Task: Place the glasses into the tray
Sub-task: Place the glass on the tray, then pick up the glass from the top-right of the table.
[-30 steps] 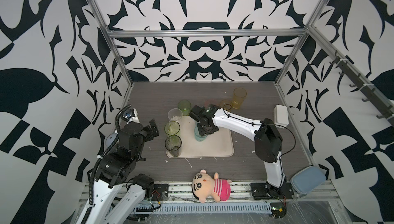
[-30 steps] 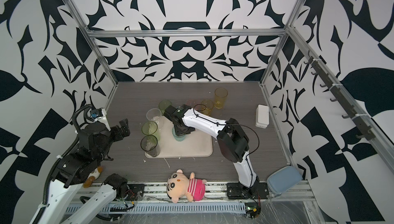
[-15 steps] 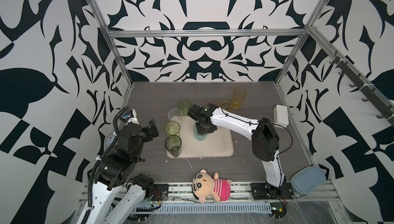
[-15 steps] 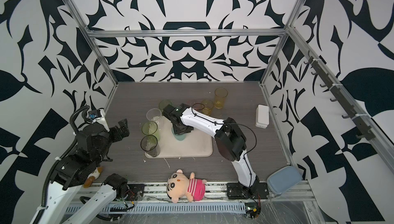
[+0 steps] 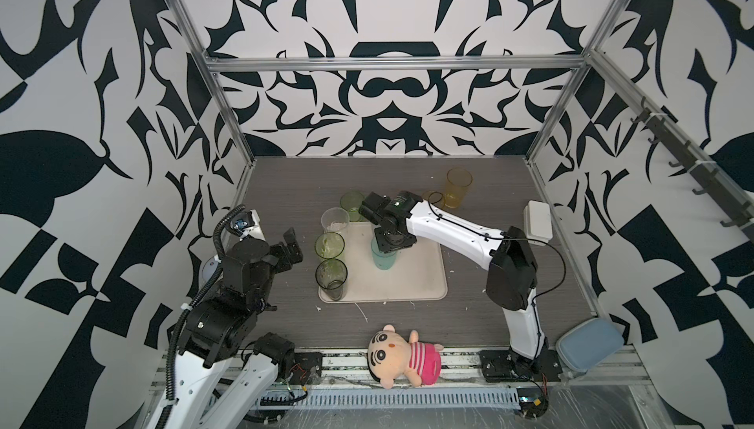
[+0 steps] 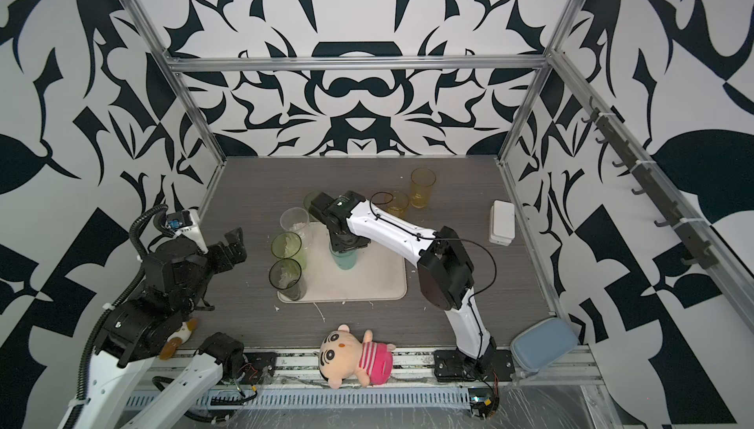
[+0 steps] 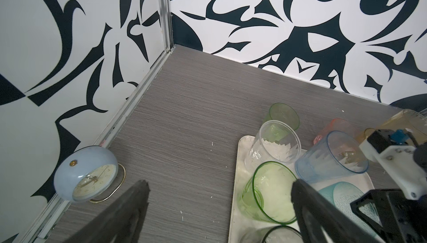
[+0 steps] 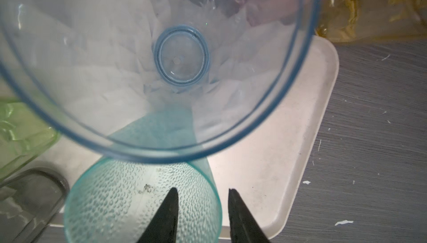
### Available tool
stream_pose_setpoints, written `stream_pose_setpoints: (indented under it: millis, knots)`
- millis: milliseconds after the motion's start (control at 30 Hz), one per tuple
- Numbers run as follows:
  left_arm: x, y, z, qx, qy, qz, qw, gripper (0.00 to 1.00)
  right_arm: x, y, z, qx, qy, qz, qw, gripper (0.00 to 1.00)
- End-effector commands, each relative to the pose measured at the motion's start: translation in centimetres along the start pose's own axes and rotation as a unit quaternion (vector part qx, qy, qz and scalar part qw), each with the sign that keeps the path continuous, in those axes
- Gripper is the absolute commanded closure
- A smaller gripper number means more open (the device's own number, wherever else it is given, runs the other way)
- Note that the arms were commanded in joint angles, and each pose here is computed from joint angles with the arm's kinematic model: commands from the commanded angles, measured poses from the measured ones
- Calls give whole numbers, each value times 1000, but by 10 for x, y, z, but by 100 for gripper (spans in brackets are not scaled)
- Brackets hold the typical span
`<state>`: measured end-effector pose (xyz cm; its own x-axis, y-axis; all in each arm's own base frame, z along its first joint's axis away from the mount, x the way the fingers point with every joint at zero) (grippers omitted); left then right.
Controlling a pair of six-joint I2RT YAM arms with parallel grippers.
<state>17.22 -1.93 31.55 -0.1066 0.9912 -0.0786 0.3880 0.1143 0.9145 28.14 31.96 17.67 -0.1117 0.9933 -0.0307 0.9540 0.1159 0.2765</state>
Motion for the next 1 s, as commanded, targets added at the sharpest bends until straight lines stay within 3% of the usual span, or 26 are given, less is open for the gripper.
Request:
stream_pose_setpoints:
  millis: [0, 200, 467, 967]
  knots:
    - [0, -1, 1, -6, -2, -8, 1000, 0, -12, 9, -45, -40, 7, -3, 999, 60]
    - [0, -1, 2, -4, -1, -7, 1000, 0, -20, 17, -83, -84, 29, -7, 996, 61]
    - [0, -1, 2, -3, 1, -5, 1000, 0, -56, 42, -125, -155, 11, 6, 988, 62]
    - [0, -2, 8, 4, 15, 1, 1000, 0, -216, 109, -121, -238, 22, 186, 953, 63]
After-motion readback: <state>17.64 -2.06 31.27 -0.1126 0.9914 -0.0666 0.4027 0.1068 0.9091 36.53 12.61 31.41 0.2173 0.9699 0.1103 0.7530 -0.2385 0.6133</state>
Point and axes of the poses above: each gripper's point midway between its finger pads, its own z axis out along the fingers, its own x axis along the line the jaws close on, y = z × x, the point moved 5 cm from there along -z, back along the fingers, and after that the axes turned 6 degrees about z, right-handed, at the moved point
